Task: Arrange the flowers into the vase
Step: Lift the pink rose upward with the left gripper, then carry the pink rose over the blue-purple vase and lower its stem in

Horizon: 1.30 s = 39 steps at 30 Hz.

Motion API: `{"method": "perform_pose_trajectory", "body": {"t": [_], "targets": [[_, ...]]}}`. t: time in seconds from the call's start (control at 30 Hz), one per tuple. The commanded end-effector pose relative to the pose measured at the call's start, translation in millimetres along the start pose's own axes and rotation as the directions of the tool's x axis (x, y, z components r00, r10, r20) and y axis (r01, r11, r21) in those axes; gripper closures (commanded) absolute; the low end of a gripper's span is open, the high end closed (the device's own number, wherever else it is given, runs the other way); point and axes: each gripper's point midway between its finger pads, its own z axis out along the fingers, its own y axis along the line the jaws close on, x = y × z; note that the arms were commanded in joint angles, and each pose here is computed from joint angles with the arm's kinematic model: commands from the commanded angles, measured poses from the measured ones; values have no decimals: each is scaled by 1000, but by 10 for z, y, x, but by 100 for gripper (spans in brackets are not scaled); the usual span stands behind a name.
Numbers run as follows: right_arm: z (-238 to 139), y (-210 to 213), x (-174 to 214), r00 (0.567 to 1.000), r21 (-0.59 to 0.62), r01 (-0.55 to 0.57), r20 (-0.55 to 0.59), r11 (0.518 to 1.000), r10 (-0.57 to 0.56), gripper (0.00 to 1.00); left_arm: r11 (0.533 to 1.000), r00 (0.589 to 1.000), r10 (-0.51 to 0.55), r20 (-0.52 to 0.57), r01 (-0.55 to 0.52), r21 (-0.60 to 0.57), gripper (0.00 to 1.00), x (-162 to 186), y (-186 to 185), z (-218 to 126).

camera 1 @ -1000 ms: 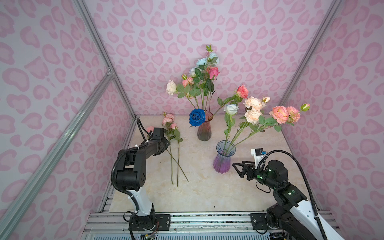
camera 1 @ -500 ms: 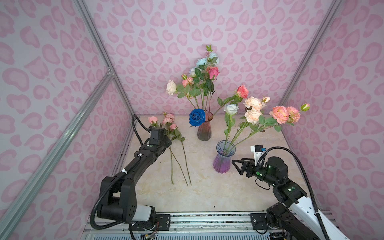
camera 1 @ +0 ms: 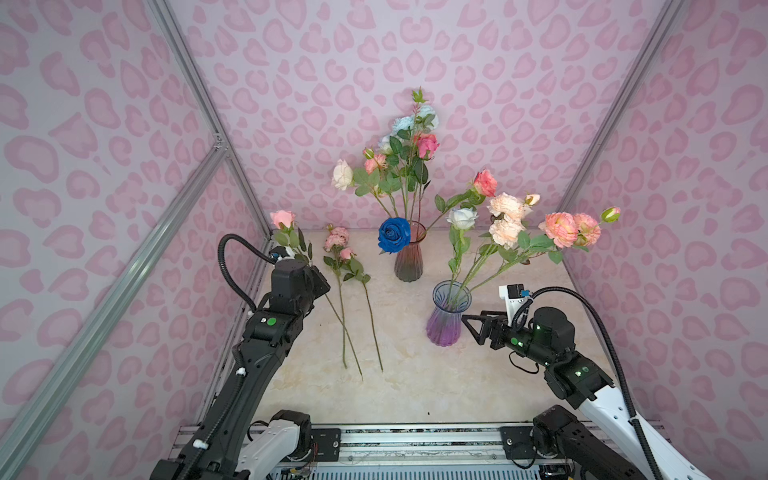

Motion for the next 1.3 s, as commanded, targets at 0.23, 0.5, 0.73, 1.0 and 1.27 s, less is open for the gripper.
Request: {"method": "perform_pose_trajectory", "body": {"t": [0.23,0.5,0.73,1.0,1.27], "targets": [[-4,109,-79,999,-26,24,27,999,-24,10,964,989,56,136,-89,250,97,-265,-565,-618],[-47,117,-119,998,-8,46,37,999,-46,10,854,964,88,251,-203,480,97,-303,-1190,-1134],[-100,53,-98,997,22,49,56,999,-50,10,707,927,152,344,-345,618,97,-116,-1647,-1453],[-178,7,-86,995,49,61,74,997,-64,10,531,885,120,450,-440,724,97,-189,-2128,-2029],[-201,1,-131,992,64,78,92,995,-83,10,370,825,55,563,-541,756,97,-230,-2791,-2346]]}}
